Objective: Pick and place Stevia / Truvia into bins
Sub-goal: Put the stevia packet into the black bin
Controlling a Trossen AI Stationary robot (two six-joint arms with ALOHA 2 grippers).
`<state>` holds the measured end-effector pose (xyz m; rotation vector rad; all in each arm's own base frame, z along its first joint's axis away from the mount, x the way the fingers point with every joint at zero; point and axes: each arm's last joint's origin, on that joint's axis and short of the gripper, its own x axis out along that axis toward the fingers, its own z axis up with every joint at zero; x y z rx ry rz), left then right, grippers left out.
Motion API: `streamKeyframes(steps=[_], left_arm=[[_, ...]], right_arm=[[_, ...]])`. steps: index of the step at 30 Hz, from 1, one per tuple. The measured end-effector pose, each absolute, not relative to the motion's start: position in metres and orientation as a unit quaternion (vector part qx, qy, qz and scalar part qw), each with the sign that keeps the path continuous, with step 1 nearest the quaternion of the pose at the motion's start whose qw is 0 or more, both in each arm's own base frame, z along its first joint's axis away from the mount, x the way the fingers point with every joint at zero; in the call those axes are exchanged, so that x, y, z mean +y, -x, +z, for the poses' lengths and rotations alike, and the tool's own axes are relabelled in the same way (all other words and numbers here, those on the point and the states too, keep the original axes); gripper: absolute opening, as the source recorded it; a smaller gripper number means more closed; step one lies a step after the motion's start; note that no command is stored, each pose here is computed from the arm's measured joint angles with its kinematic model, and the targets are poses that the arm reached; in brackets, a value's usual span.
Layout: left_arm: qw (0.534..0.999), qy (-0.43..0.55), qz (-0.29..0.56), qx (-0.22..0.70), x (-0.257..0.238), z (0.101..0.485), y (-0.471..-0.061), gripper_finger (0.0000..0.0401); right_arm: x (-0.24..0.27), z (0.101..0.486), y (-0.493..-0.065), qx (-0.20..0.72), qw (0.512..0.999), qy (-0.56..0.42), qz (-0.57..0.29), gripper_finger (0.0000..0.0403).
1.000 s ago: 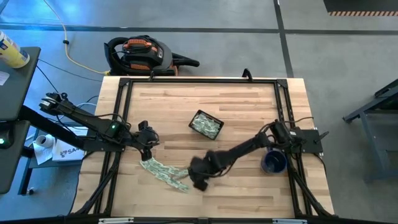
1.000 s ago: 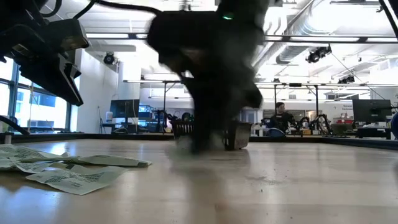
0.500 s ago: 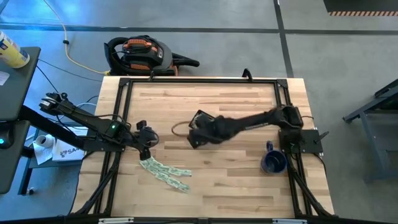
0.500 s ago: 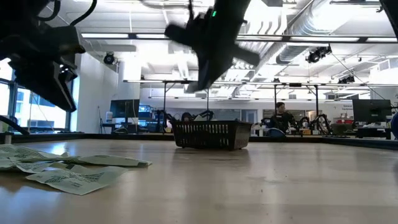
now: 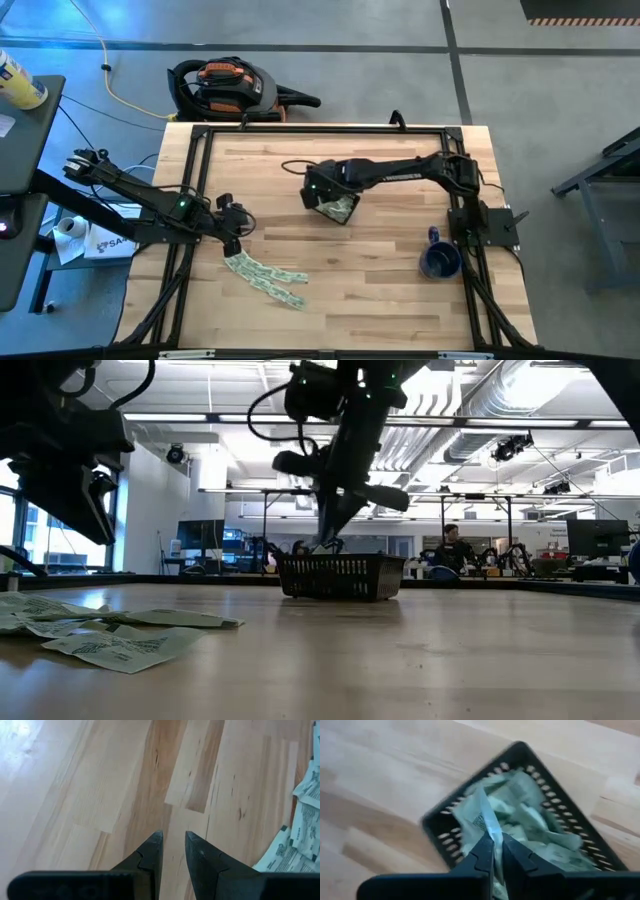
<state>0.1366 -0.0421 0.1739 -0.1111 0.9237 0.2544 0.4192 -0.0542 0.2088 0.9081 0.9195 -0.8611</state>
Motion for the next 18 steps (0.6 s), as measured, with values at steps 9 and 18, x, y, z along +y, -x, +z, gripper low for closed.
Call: streamKeyframes(steps=[9,18], left_arm=[[0.880,0.046,0.126,0.456,-0.041,0.173,-0.134,0.0115],[0.880,0.046,0.126,0.456,-0.041,0.173,-0.134,0.0115]], right_arm=[[-0.058,0.202,-0.415,0.408,0.680,-0.447,-0.413,0.0068],[-0.026,0.230,-0.411,0.408,0.755,-0.355,-0.372,0.0139]])
